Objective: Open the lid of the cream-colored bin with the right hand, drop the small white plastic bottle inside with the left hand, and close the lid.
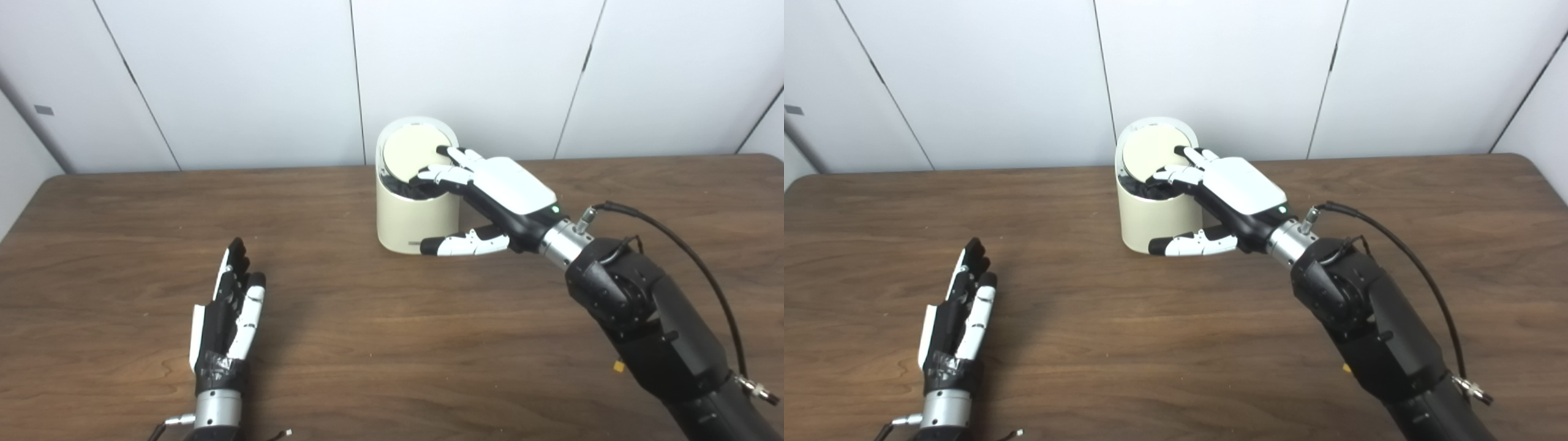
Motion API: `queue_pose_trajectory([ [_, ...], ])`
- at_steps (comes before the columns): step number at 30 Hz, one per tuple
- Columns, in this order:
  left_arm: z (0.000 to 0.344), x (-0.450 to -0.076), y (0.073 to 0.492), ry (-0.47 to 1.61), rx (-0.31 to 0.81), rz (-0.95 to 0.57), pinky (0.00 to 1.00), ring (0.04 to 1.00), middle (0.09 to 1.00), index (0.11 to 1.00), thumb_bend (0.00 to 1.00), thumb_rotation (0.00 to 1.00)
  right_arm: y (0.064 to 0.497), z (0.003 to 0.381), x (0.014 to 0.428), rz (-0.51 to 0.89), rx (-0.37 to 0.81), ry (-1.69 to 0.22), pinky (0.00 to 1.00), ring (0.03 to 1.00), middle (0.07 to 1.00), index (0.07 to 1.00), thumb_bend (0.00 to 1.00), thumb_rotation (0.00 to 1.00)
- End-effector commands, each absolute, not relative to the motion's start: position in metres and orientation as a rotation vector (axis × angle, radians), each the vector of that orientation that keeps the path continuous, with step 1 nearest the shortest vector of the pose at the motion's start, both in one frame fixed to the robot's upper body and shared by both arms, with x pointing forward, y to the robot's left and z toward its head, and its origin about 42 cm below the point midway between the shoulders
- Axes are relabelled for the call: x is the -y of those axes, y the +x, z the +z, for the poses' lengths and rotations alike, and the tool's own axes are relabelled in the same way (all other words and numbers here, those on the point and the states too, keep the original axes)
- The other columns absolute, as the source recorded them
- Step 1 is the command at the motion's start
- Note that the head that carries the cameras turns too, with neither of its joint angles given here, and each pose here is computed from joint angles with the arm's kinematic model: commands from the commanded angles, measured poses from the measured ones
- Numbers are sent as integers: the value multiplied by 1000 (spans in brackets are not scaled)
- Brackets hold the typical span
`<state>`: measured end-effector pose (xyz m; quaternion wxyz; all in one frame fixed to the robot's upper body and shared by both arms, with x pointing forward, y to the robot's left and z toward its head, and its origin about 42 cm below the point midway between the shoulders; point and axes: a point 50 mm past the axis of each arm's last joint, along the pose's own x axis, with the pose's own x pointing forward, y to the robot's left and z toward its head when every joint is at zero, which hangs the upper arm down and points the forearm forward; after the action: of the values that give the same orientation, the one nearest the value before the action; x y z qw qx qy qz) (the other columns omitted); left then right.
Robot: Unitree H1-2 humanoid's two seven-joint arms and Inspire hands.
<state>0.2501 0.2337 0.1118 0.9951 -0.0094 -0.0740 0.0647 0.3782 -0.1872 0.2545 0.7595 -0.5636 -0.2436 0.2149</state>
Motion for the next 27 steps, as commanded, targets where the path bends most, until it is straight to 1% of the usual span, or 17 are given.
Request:
queue_pose_trajectory([
  [1, 102, -220, 247, -61, 118, 115, 1000, 1000, 1000, 1000, 406, 638, 379, 259, 189, 468, 544, -1238, 1000, 1000, 881, 840, 575, 965],
  [6, 103, -219, 246, -55, 116, 118, 1000, 1000, 1000, 1000, 425, 640, 380, 257, 189, 467, 535, -1234, 1000, 1000, 883, 855, 582, 990],
  [11, 104, -217, 245, -48, 117, 120, 1000, 1000, 1000, 1000, 424, 617, 381, 256, 190, 473, 530, -1224, 1000, 1000, 871, 867, 581, 996],
  [19, 104, -216, 246, -48, 127, 123, 1000, 1000, 1000, 1000, 403, 556, 383, 255, 190, 489, 508, -1195, 1000, 1000, 869, 913, 583, 969],
  [25, 104, -215, 246, -46, 128, 128, 1000, 1000, 1000, 1000, 383, 538, 384, 256, 191, 498, 496, -1177, 1000, 1000, 863, 913, 596, 961],
  [27, 104, -215, 246, -45, 126, 128, 1000, 1000, 1000, 1000, 396, 547, 383, 256, 191, 499, 499, -1172, 1000, 1000, 870, 915, 594, 956],
])
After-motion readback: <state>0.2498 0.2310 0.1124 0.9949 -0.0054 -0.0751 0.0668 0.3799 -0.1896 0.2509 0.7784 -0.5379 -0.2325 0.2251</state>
